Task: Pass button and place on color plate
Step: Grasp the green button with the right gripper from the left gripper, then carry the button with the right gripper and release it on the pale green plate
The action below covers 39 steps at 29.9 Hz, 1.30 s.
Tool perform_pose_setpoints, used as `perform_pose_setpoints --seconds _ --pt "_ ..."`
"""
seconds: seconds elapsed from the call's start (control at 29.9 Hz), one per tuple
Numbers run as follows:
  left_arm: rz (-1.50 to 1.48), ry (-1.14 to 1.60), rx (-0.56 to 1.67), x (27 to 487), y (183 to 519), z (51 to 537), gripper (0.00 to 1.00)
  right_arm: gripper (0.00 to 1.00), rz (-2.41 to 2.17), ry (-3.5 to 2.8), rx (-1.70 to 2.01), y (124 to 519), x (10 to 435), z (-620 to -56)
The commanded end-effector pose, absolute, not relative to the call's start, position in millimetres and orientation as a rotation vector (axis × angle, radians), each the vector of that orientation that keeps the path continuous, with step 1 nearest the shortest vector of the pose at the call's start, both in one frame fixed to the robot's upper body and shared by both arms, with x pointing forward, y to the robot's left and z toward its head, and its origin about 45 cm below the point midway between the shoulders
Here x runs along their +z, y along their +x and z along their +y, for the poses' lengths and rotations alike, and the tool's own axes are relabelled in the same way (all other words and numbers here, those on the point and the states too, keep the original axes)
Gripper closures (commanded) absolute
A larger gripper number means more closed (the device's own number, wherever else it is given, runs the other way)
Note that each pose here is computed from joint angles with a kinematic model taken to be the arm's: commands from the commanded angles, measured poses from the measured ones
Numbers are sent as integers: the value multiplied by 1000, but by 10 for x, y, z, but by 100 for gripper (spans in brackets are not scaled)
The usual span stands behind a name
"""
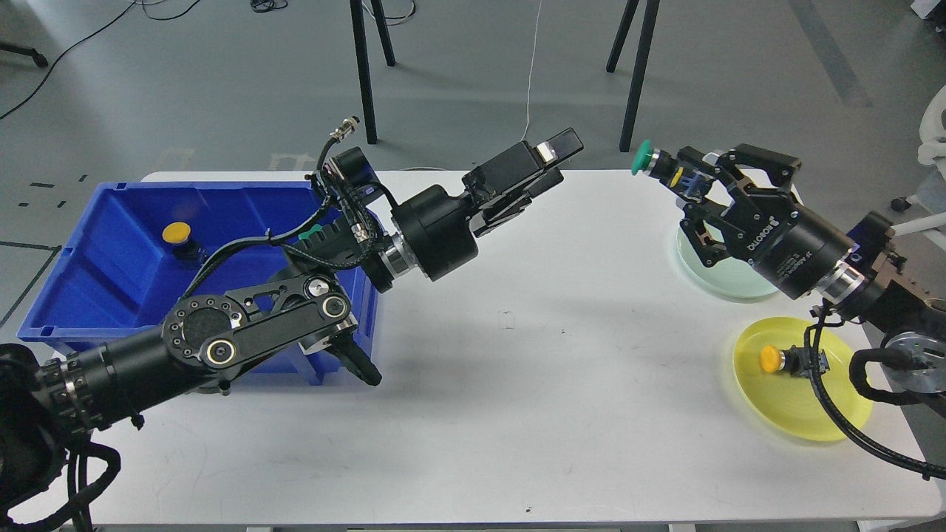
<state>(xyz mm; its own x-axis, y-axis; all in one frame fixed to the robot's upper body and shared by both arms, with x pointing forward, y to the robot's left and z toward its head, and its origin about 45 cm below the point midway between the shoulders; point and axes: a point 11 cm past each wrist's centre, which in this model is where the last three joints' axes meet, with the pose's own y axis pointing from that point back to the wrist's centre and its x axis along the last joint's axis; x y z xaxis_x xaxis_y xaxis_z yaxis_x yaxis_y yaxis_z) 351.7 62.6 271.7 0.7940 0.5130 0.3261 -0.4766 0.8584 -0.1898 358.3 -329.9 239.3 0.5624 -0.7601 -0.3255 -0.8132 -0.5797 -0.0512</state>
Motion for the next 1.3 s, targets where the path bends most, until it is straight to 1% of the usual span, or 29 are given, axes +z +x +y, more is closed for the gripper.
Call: perform_pose_setpoints --seconds 0.0,0.1,0.23,0.37,0.53,0.67,0.8,1.04,1.1,1.14,1.2,1.27 --pt "-377 -100 533 2715 3514 622 6 99 1679 -2387 426 3678 2160 -4117" --pt "-377 -101 532 2715 3512 616 6 99 1883 -2248 444 3679 1912 -4536" --pt "-376 -100 531 2711 3509 615 6 99 2032 -2165 474 3638 1573 -4716" --pt "-376 -100 531 2711 3509 615 6 99 2143 -2094 505 3619 1283 -4756" --pt "-376 -101 531 2712 3508 610 6 99 2158 -2134 479 3769 1256 -4628" --pt "-376 -105 532 2718 3507 600 6 99 2132 -2250 471 3896 1222 -4404" --pt "-376 -105 532 2718 3507 600 6 99 2150 -2299 477 3922 1116 -4258" --pt "-375 -102 535 2706 3508 615 6 98 2171 -2265 491 3920 1058 -4225" --pt "-370 -103 534 2696 3499 606 6 95 2175 -2262 489 3921 1059 -4229" --pt "-370 -103 534 2696 3499 606 6 92 2181 -2260 487 3920 1058 -4237" --pt "-372 -101 535 2695 3504 617 6 81 2209 -2243 479 3919 1052 -4261" --pt "-372 -102 536 2699 3506 619 6 68 2243 -2223 471 3907 1042 -4303"
